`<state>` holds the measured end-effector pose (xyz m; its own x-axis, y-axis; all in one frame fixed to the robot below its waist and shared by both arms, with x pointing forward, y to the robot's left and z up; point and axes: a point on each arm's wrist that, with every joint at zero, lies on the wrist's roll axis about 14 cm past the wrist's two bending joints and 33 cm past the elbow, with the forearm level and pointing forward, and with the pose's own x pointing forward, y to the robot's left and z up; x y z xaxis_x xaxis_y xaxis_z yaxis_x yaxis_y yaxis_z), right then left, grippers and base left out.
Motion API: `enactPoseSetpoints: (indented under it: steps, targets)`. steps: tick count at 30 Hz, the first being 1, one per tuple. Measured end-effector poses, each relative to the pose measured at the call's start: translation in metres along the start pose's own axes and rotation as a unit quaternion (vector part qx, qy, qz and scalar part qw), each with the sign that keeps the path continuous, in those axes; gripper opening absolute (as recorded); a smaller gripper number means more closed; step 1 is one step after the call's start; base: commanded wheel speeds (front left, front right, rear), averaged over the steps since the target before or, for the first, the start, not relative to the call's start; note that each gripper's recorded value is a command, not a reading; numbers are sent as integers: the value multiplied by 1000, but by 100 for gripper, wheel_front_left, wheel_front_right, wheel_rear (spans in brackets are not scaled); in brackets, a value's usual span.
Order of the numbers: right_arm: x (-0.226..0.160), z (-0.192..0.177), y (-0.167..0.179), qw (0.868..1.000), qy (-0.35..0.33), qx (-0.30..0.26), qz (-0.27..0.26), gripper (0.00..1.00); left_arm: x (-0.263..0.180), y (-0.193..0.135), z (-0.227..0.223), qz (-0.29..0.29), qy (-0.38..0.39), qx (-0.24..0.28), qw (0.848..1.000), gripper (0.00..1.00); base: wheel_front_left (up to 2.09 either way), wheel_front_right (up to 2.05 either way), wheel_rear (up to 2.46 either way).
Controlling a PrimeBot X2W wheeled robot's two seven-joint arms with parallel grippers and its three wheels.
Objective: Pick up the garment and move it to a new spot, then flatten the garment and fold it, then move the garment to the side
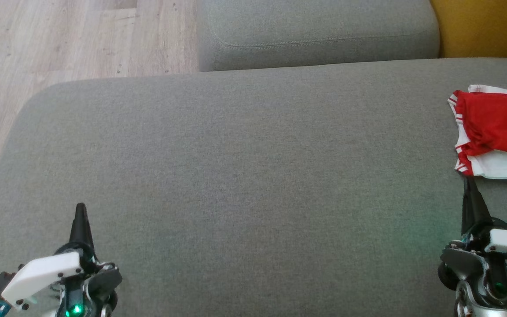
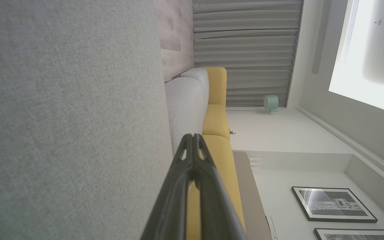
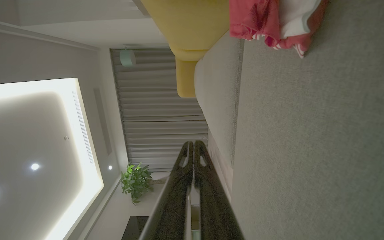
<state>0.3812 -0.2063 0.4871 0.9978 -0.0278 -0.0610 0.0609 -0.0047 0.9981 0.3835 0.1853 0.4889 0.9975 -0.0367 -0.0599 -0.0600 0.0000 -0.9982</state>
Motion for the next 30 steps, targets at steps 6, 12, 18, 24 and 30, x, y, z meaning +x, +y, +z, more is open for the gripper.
enactPoseSetpoints:
  steps: [6, 12, 18, 24, 30]
  targets:
    - [0, 0, 0, 1000, 0, 0, 0, 0, 0, 0, 0, 0, 0, 0, 1000, 0, 0, 0, 0]
    - [0, 0, 0, 1000, 2, 0, 0, 0, 0, 0, 0, 0, 0, 0, 1000, 0, 0, 0, 0]
    - [0, 0, 0, 1000, 1, 0, 0, 0, 0, 0, 0, 0, 0, 0, 1000, 0, 0, 0, 0]
    - [0, 0, 0, 1000, 1, 0, 0, 0, 0, 0, 0, 0, 0, 0, 1000, 0, 0, 0, 0]
    - [0, 0, 0, 1000, 1, 0, 0, 0, 0, 0, 0, 0, 0, 0, 1000, 0, 0, 0, 0]
